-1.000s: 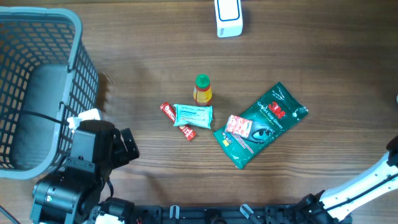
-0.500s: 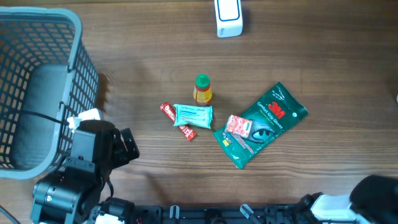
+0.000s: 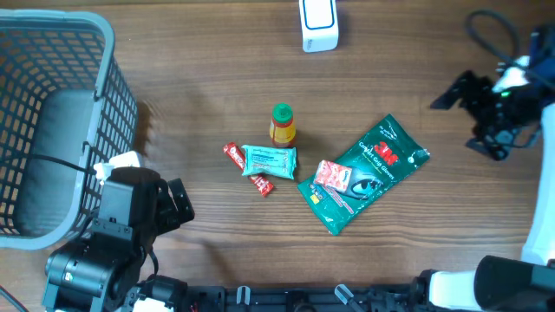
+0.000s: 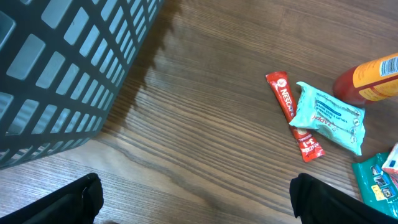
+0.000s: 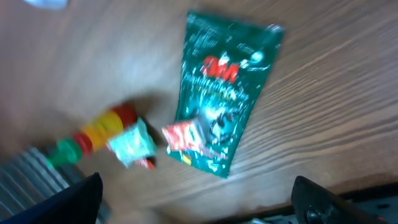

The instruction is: Scan the item barcode

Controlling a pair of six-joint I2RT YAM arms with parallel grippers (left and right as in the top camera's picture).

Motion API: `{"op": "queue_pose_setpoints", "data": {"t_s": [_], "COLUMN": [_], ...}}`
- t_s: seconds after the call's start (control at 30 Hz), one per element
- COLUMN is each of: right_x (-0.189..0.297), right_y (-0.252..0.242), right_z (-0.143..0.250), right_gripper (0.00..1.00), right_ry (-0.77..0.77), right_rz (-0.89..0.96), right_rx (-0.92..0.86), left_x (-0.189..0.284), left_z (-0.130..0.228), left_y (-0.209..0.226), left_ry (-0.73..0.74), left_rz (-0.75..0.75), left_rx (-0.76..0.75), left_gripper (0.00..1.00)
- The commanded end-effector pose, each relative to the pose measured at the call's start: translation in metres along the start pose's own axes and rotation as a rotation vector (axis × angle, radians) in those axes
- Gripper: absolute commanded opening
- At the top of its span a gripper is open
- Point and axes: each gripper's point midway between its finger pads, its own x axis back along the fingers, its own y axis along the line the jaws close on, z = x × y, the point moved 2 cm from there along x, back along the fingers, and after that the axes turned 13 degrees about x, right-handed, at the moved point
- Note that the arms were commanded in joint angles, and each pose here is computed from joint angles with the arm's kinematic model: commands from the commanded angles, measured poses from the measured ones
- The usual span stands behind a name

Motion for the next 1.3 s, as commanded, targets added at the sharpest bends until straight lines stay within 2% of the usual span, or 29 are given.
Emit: {"op": "queue_pose_setpoints", "data": {"t_s": [0.0,0.13,0.23,0.33,0.5,0.6,0.7,0.83,1.13,1.27], "right_x": [-0.028,-0.070,-0.118,-0.152,-0.188,-0.209,-0.219,-0.226,-0.231,-0.241], "right_y": [0.019,0.038,0.058,0.050,0.041,0.026,0.020,0.020,0.036,0.031], "right_z": [0.022,0.049,0.081,0.089,0.083,0.069,0.065,0.068,0.083,0.084], "right_gripper": [0.98,0.98,1.00,1.00,0.99,0.96,0.86,0.78,0.71,0.64], "right_ry": [0.120,0.239,0.309,0.302,0.204,0.126,0.093,0.092,0.160,0.141], "right_rz": [-0.052,-0.199,-0.438,-0.435,-0.432,-0.333,-0.304,-0.309,-0.316,-0.203], "right_rx": [0.182,0.323,0.471,0.489,0.537,0.500,0.447,0.390,0.204,0.148], "left_x": [0.000,0.000,0.000,0.000,0.000,0.000,0.000,0.000,0.000,0.000], "left_z": [0.000,0.000,0.000,0.000,0.000,0.000,0.000,0.000,0.000,0.000], "left_y": [0.000,0.000,0.000,0.000,0.000,0.000,0.000,0.000,0.000,0.000], "left_ry": [0.002,0.002,0.002,0.002,0.003,0.002,0.002,0.002,0.003,0.002], "left_rz": [0.001,0.001,0.001,0.001,0.002,0.001,0.001,0.001,0.002,0.002], "left_rx": [-0.011,-0.011,-0.011,-0.011,-0.011,-0.011,-0.011,-0.011,-0.011,-0.011], "left_gripper": [1.00,1.00,1.00,1.00,1.00,1.00,1.00,1.00,1.00,1.00]}}
